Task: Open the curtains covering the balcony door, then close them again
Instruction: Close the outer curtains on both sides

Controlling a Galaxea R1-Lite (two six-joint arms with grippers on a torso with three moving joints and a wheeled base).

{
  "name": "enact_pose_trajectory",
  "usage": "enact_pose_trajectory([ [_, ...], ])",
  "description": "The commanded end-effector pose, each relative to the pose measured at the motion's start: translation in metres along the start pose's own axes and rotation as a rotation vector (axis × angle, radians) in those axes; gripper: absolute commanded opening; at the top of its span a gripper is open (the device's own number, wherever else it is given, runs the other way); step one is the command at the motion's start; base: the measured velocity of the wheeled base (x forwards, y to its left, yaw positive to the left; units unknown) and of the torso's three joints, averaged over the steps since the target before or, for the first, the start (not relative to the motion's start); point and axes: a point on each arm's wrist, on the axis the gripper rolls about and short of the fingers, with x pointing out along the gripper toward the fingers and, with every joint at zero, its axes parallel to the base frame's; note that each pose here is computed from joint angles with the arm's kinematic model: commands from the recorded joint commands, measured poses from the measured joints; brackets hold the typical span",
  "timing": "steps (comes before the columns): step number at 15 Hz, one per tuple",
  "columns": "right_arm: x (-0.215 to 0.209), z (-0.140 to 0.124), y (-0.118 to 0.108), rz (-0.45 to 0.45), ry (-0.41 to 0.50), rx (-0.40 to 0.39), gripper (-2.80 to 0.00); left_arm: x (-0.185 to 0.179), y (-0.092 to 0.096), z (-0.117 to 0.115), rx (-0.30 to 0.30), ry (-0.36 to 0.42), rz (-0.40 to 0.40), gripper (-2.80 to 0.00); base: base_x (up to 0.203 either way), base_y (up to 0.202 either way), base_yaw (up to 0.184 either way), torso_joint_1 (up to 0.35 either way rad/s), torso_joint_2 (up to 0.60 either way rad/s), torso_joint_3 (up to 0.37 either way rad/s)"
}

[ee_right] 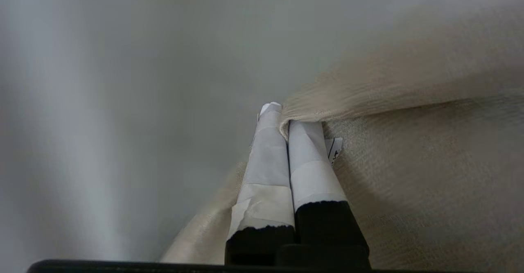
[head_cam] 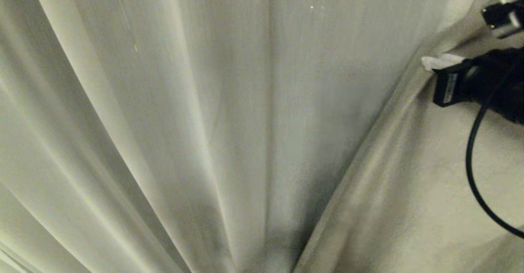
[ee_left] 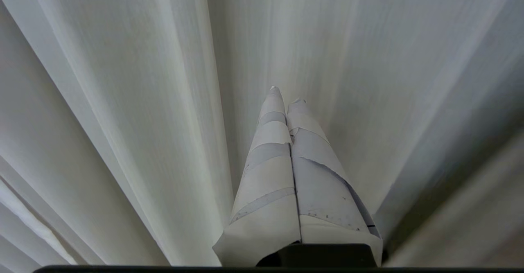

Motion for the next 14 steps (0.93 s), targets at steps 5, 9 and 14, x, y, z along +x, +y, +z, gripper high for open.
enact_pose_trajectory([
  [5, -0.051, -0.041, -0.068, -0.269, 0.091, 0.066, -2.80, 0.000, 0.000, 0.000, -0.001, -0.001, 0.001, -2.80, 0.000, 0.000, 0.000, 0.000, 0.00, 0.000],
  [9, -0.055, -0.042, -0.073, -0.267, 0.089, 0.069, -2.80, 0.000, 0.000, 0.000, -0.001, -0.001, 0.001, -2.80, 0.000, 0.000, 0.000, 0.000, 0.00, 0.000],
  [14, -0.064, -0.038, -0.072, -0.269, 0.076, 0.070, 0.00, 0.000, 0.000, 0.000, -0.001, -0.001, 0.001, -2.80, 0.000, 0.000, 0.000, 0.000, 0.00, 0.000],
])
